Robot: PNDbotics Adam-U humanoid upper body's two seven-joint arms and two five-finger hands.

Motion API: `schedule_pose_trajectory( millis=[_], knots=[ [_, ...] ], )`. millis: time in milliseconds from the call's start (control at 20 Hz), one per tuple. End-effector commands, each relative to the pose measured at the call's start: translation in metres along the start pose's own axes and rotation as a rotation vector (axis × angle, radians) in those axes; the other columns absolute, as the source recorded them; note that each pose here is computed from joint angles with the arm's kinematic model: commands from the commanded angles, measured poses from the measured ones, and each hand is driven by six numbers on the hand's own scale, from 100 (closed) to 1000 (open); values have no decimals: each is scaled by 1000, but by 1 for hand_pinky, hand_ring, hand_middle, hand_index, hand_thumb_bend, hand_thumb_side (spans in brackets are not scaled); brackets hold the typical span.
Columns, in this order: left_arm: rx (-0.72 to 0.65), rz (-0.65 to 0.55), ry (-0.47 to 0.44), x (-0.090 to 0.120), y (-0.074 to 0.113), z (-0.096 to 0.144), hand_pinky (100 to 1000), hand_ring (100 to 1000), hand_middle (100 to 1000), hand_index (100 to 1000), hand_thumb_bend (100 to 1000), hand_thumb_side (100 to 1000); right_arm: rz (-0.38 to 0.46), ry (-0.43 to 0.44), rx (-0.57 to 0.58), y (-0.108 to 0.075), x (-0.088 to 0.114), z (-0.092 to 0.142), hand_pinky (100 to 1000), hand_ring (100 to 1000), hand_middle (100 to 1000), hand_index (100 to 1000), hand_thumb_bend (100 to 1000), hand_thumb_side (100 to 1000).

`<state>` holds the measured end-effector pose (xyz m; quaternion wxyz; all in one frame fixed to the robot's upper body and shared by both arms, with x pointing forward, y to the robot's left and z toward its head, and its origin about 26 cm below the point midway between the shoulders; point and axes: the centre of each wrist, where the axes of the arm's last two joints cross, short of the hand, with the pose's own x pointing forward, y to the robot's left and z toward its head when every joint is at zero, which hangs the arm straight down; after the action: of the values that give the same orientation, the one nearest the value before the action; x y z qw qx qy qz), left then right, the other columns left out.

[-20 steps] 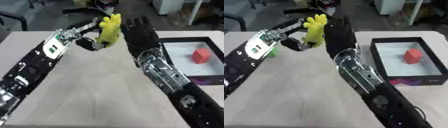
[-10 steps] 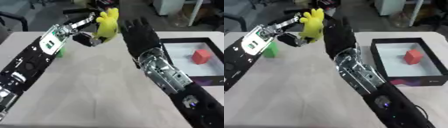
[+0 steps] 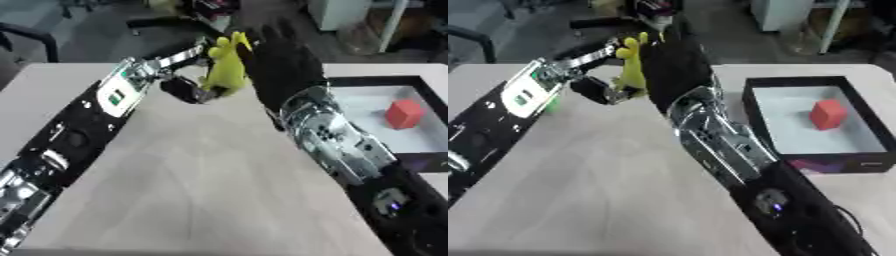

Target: Pick up the objects with one hand, pass them to the other hand, and then place them into the box on the other side of the table.

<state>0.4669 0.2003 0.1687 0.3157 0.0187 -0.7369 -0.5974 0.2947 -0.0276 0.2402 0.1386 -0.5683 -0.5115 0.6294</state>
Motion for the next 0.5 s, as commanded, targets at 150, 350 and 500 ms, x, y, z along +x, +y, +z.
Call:
schedule_pose_trajectory(
  millis=[150,350,500],
  knots=[
    [24,-4,-2,2,8,-2,636,424,355,430,128,188,11,6,-96,-14,-12,3,1000,934,935,931,462,100],
    [20,-5,-20,5,5,-8,637,424,355,428,129,188,-6,-4,-111,-15,-10,2,1000,928,933,935,459,100],
    [18,-10,-36,8,4,-13,638,424,355,428,128,187,-34,-10,-106,-14,-7,1,1000,922,931,939,454,100]
  ],
)
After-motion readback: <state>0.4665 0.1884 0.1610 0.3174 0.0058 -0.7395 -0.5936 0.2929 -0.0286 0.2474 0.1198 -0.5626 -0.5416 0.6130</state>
